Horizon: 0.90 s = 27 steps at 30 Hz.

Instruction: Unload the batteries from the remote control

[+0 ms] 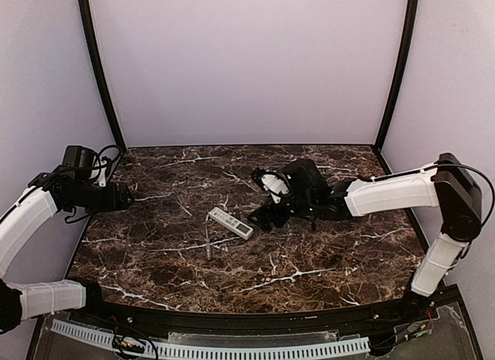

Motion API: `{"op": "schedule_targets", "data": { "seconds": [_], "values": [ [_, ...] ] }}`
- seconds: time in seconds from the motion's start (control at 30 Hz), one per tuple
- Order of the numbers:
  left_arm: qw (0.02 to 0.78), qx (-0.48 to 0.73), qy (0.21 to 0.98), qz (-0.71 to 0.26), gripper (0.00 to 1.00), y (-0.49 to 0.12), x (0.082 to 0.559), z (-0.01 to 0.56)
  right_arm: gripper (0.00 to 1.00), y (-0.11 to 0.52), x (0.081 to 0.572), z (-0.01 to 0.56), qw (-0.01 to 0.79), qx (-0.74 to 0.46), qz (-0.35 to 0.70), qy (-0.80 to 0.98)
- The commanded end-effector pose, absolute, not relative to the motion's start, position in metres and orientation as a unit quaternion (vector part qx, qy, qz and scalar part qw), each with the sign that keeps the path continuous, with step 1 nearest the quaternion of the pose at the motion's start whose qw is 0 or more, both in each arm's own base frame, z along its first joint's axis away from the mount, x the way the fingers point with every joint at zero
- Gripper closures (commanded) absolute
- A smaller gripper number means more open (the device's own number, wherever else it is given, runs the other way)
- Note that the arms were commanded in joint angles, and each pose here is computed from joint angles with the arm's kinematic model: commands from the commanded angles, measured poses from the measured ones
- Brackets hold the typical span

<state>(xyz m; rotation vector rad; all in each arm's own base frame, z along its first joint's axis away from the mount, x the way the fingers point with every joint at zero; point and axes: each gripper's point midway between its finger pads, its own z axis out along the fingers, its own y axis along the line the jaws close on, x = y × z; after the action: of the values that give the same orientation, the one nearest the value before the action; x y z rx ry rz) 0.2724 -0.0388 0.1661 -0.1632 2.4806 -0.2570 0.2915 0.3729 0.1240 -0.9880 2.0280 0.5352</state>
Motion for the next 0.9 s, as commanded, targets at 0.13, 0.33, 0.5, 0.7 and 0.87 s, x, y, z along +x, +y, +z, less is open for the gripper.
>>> {"op": "schedule_targets", "data": {
  "seconds": [0.13,0.33,0.5,0.7,0.87],
  "values": [
    [0.317,-0.066,0.941,-0.099,0.12,-0.038,0.269,0.166,0.05,0.429,0.307,0.102,0.356,-0.452,0.191,0.795],
    [0.317,-0.066,0.941,-0.100,0.12,-0.039,0.268,0.166,0.05,0.442,0.316,0.080,0.326,-0.461,0.169,0.807],
    [0.316,-0.068,0.941,-0.099,0.13,-0.038,0.268,0.165,0.09,0.447,0.322,0.055,0.279,-0.471,0.139,0.825],
    [0.316,-0.070,0.941,-0.098,0.14,-0.037,0.268,0.165,0.13,0.452,0.318,0.036,0.251,-0.484,0.130,0.828],
    [0.316,-0.070,0.941,-0.099,0.14,-0.038,0.268,0.165,0.17,0.455,0.322,0.031,0.247,-0.486,0.126,0.829]
  ]
}}
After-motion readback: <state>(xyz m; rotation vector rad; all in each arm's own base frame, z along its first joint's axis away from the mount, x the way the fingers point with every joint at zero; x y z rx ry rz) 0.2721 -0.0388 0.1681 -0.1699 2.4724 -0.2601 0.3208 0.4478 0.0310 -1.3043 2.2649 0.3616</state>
